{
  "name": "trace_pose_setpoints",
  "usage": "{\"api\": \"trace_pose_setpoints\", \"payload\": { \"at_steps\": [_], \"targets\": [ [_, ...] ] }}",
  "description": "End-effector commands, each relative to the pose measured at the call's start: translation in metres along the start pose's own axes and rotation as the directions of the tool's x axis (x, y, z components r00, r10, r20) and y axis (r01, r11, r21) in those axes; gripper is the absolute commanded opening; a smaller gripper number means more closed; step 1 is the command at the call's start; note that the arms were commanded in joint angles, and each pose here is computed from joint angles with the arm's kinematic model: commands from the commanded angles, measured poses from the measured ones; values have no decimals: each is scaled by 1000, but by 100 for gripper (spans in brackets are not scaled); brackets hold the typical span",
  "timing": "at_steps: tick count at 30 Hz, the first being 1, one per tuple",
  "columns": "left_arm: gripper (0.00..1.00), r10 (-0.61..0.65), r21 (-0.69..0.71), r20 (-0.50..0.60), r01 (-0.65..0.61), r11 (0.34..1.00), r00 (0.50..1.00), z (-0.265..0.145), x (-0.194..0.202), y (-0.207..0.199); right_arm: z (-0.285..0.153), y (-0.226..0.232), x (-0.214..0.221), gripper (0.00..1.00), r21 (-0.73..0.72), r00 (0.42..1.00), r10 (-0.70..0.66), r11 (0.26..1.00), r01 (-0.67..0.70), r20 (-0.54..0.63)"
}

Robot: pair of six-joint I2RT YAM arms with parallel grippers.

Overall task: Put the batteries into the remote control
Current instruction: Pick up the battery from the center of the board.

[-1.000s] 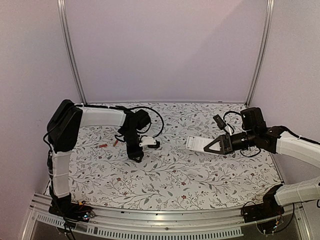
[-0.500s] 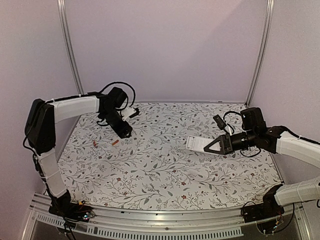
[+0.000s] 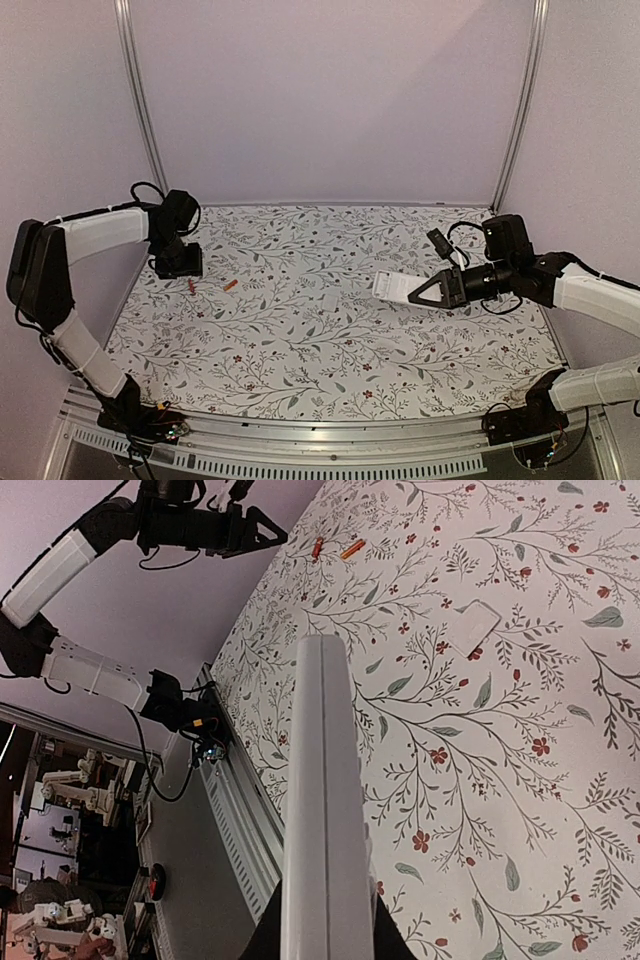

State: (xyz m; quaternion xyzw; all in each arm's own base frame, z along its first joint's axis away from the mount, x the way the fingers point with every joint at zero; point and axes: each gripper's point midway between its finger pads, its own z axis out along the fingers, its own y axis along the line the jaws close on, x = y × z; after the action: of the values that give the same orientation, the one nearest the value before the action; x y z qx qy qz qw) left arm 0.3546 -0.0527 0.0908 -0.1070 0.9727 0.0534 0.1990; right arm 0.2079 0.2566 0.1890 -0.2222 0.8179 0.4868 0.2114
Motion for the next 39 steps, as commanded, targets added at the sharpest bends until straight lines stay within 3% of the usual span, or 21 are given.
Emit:
{"api": "trace_pose_setpoints", "payload": {
  "at_steps": [1,12,25,39],
  "targets": [
    [60,-179,-18,-34,179,984,983,17,0,24,-2,0,2,0,-4,1000,-10,1000,10,3],
    [55,-150,65,-71,154,986,986,44,-26,6,-1,-2,1,0,3,1000,-7,1000,7,3],
    [42,-141,33,-152,148,989,978,90,-19,-3,0,-4,1,0,10,1000,-1,1000,1,0],
    [0,-165,-48,-211,159,986,963,110,0,16,0,-5,1,0,10,1000,-1,1000,1,-2]
  ]
}}
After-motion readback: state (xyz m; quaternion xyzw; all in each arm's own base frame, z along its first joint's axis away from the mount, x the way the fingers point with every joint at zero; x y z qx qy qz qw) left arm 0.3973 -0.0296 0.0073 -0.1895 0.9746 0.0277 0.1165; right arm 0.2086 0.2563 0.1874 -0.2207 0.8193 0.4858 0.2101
